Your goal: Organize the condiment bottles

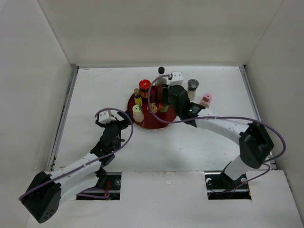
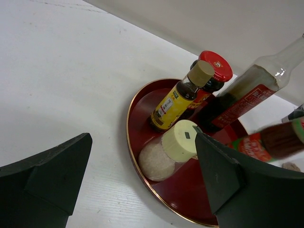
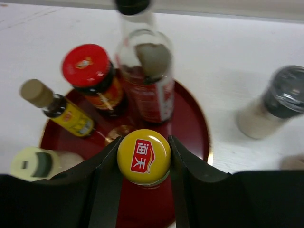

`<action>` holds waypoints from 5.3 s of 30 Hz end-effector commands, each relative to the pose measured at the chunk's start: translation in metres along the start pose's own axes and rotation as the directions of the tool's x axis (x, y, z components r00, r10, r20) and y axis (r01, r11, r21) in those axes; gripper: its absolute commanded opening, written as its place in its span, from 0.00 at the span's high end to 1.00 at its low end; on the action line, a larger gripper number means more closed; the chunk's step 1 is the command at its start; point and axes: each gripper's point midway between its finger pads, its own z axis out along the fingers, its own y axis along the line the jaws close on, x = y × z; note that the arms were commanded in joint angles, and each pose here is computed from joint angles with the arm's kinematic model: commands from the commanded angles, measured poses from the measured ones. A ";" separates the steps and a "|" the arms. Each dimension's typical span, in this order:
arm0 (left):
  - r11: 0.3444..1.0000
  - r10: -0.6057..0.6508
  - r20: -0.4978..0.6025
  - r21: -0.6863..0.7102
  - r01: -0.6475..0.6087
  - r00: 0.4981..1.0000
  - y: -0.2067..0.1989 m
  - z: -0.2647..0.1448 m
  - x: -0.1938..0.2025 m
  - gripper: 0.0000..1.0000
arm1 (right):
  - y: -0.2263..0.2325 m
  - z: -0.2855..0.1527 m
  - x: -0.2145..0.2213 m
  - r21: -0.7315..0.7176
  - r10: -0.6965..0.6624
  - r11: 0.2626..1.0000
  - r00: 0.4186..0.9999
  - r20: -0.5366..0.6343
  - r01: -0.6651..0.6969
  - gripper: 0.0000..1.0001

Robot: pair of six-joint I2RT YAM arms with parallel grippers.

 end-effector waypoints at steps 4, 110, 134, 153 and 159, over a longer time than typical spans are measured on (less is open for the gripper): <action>0.999 -0.053 0.038 0.014 0.052 0.998 -0.002 -0.001 -0.010 0.08 | 0.069 0.023 -0.080 -0.129 0.104 0.989 0.972 0.212 -0.078 0.65; 0.998 -0.054 0.010 0.032 0.054 0.998 -0.006 0.003 -0.002 0.08 | -0.173 0.122 -0.003 0.292 0.068 0.954 0.998 0.004 -0.067 0.23; 0.997 -0.064 0.016 0.049 0.063 0.998 -0.011 -0.001 -0.006 0.08 | -0.033 0.037 -0.034 0.001 0.141 0.990 0.978 0.153 -0.143 0.41; 0.997 -0.063 0.013 0.050 0.062 0.998 -0.011 -0.001 -0.006 0.08 | -0.046 -0.001 -0.030 0.023 0.146 0.988 0.974 0.175 -0.152 0.00; 0.997 -0.064 0.014 0.045 0.063 0.998 -0.009 0.000 -0.006 0.08 | -0.157 -0.022 -0.022 0.314 0.160 0.923 0.964 0.214 -0.223 0.00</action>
